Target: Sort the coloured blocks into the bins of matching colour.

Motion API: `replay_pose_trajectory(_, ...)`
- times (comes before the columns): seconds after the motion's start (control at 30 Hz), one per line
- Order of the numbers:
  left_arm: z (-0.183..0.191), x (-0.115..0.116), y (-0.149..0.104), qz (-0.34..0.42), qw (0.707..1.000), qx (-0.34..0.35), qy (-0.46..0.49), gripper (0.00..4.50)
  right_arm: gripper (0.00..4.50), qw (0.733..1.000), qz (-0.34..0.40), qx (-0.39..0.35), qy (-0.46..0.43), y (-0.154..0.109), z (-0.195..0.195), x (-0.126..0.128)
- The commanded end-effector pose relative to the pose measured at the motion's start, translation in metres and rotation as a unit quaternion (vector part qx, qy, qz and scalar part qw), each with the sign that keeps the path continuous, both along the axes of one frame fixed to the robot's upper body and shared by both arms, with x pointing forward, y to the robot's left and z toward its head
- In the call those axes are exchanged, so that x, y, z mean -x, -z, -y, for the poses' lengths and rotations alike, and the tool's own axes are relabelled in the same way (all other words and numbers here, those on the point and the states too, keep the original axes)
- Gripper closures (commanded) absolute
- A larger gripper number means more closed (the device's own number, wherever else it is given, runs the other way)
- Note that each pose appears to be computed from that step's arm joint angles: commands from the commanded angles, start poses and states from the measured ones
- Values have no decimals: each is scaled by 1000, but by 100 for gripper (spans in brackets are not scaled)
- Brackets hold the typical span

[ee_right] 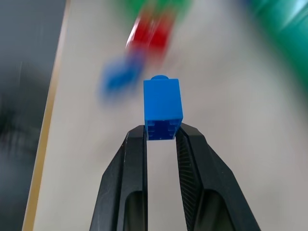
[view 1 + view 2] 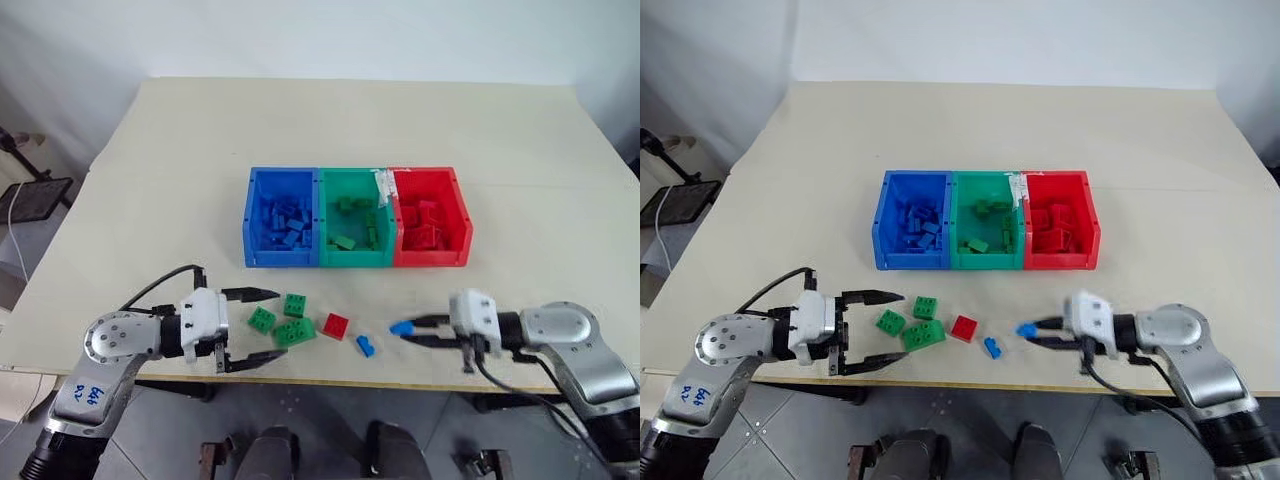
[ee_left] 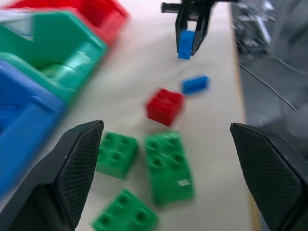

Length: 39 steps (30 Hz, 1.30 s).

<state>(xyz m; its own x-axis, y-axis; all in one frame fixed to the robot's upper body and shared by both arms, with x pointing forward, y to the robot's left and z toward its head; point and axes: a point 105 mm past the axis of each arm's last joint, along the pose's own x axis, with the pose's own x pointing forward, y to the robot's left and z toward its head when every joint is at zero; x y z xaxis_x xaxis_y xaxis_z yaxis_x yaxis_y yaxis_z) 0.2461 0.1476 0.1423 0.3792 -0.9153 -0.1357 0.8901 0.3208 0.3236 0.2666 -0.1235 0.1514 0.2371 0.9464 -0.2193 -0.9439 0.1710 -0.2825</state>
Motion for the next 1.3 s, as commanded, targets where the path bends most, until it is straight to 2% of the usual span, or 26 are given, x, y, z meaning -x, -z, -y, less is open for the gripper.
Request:
replay_pose_trajectory(0.03,-18,0,-10,17,998,19,-60,0,406,998,7,-63,-24,-40,-31,-3)
replay_pose_trajectory(0.27,-58,12,0,5,986,19,-168,0,406,996,48,-79,0,-68,-101,-50)
replay_pose_trajectory(0.4,-70,19,1,9,979,21,-203,0,406,992,87,-76,51,-76,-134,-83)
replay_pose_trajectory(0.47,-68,20,-4,17,979,23,-203,0,406,991,76,-87,69,-80,-138,-93)
replay_pose_trajectory(0.7,-53,19,-9,23,983,22,-179,0,162,992,74,-84,58,-76,-137,-90)
replay_pose_trajectory(0.77,-47,15,-13,19,985,33,-166,0,95,992,76,-84,54,-76,-125,-86)
replay_pose_trajectory(0.87,-31,11,-19,17,992,34,-119,0,2,991,100,-86,19,-75,-98,-65)
replay_pose_trajectory(1.03,-9,1,-23,24,999,13,-37,0,2,989,123,-80,-34,-59,-44,-18)
replay_pose_trajectory(1.1,-1,-3,-19,31,999,-15,4,0,2,989,113,-92,-20,-54,-19,-5)
replay_pose_trajectory(1.17,5,-8,-16,27,999,-27,31,0,2,992,107,-67,2,-42,4,4)
replay_pose_trajectory(1.3,20,-16,-11,36,993,-59,100,0,2,994,72,61,60,6,78,29)
